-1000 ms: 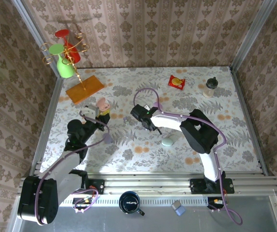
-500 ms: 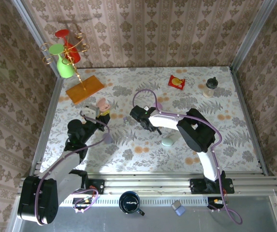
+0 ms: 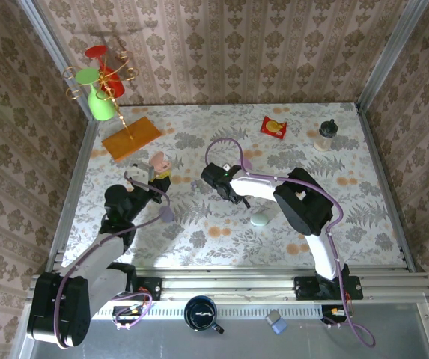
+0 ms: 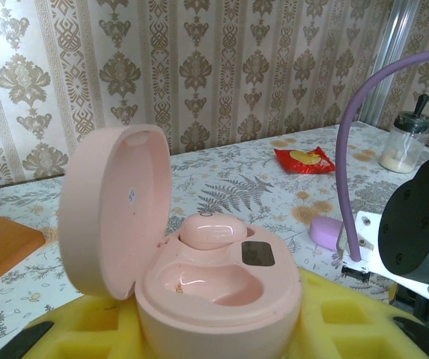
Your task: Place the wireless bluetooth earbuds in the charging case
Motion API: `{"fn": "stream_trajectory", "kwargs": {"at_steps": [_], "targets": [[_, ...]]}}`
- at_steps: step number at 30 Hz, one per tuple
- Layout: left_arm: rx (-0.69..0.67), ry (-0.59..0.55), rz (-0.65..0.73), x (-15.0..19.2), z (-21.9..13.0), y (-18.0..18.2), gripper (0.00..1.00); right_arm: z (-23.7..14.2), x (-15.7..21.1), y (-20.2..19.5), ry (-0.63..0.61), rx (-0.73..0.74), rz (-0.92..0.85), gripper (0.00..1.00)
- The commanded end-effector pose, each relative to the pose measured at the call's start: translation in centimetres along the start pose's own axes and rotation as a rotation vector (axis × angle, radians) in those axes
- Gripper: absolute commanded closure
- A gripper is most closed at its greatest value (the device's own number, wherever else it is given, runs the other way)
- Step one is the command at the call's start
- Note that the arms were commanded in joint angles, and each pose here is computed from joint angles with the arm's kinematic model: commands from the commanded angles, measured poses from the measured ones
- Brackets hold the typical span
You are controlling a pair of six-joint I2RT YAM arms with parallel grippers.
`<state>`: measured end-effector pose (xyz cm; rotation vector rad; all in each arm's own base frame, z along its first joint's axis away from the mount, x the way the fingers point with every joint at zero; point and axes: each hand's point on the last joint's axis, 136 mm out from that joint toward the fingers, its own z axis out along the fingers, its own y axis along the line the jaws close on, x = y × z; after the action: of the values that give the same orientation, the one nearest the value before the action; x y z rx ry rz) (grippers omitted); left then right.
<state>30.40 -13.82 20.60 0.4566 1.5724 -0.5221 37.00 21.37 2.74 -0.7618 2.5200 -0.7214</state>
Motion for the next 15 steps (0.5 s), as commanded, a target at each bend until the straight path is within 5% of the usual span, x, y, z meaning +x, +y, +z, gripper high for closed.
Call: {"fn": "stream_trajectory", "kwargs": {"at_steps": [1,15], "targets": [[0.029,-0.04,0.049,-1.3,0.1,-0.5,0.77,-0.4,-0.1,-0.4,0.0,-0.031,0.044,0.84],[0.178,-0.011,0.177,-0.1,2.7,-5.3,0.77,-6.9,-0.8,-1.3,-0.187,-0.502,0.441,0.83]]}}
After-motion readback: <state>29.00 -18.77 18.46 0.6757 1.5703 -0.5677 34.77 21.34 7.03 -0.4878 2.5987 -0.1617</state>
